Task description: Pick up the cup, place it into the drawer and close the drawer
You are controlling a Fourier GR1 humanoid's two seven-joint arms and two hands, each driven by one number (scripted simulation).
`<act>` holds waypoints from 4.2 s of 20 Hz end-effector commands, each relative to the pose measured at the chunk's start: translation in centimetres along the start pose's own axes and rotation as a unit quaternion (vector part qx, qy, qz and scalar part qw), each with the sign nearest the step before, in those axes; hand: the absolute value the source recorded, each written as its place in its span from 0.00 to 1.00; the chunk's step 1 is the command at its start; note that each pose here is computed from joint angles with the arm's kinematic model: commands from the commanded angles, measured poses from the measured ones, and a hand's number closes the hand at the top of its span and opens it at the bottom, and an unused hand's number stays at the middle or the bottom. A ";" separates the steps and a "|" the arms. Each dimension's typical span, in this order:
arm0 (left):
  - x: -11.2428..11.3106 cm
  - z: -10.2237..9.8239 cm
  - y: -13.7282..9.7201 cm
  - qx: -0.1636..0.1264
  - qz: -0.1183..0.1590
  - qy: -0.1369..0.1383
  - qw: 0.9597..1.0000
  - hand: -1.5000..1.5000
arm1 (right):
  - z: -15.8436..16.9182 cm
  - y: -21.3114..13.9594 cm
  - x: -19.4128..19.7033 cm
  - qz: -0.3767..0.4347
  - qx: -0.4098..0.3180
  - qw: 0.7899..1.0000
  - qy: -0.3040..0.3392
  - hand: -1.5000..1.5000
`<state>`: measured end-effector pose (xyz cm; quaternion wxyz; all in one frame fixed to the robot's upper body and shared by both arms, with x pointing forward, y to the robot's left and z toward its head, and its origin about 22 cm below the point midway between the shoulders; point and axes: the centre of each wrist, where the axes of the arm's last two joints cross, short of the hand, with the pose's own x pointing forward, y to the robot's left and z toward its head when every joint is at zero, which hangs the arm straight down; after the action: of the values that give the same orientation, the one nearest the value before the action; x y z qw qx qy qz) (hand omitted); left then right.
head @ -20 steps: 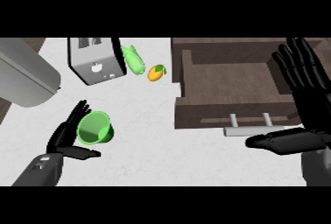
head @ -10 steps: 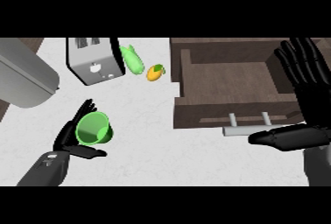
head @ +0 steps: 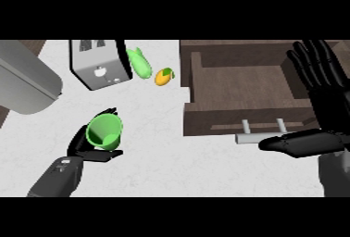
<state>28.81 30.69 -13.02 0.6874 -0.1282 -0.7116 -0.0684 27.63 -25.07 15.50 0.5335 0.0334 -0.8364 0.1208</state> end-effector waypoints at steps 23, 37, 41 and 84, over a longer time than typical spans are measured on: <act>4.1 -7.6 -4.5 0.117 -0.012 -0.265 0.957 1.00 | 0.9 -2.3 -1.0 0.010 -0.018 1.000 0.008 0.00; 19.4 -18.2 -15.3 -0.004 -0.029 -0.280 0.959 1.00 | 1.2 -2.5 -1.9 0.012 -0.031 0.999 0.018 0.00; 24.6 -20.2 -18.6 -0.003 -0.049 -0.269 0.962 1.00 | 1.8 -1.6 -1.6 0.022 -0.032 0.999 0.011 0.00; 23.4 -23.1 -23.5 0.013 -0.016 -0.159 0.987 0.00 | -2.1 4.1 -0.7 -0.050 0.333 0.942 0.007 1.00</act>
<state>43.93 4.16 12.31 0.5864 -0.1017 -0.7991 -0.0858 29.51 -21.01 15.45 0.4913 0.2346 -0.7858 0.2936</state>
